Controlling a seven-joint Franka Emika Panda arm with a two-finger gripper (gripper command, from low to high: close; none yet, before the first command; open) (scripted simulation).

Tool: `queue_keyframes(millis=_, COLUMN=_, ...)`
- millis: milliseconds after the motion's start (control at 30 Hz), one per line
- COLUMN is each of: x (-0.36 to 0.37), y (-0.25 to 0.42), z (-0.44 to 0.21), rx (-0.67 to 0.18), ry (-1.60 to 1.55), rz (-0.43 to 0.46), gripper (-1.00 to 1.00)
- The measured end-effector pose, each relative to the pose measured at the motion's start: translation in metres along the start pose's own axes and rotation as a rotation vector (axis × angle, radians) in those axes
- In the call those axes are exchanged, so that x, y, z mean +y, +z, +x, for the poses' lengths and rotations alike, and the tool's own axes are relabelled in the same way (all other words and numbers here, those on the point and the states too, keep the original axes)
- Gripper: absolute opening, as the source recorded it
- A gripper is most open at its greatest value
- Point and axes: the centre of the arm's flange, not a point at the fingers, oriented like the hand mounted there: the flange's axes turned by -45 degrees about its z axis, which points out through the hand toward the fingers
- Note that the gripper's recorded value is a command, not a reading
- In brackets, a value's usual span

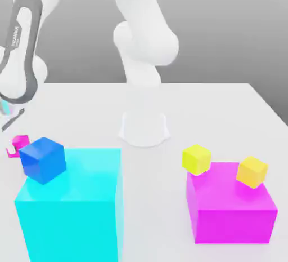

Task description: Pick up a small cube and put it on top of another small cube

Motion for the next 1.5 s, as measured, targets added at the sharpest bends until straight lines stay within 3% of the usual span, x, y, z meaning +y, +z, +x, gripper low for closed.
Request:
queue_keyframes(millis=500, x=-0.199, y=-0.051, z=-0.009, rx=-0.064, ry=-0.763, rz=0.304, gripper=-1.0)
queue_keyframes(millis=767, x=-0.323, y=-0.092, z=-0.069, rx=-0.044, ry=-1.251, rz=0.538, gripper=-1.0)
queue_keyframes(millis=867, x=-0.37, y=-0.099, z=-0.12, rx=-0.101, ry=-1.403, rz=0.598, gripper=-1.0)
queue_keyframes(millis=1200, x=-0.416, y=-0.081, z=-0.289, rx=-0.412, ry=-1.397, rz=0.48, gripper=-1.0)
queue_keyframes(millis=1500, x=-0.411, y=-0.091, z=-0.449, rx=-0.537, ry=-1.425, rz=0.259, gripper=-1.0)
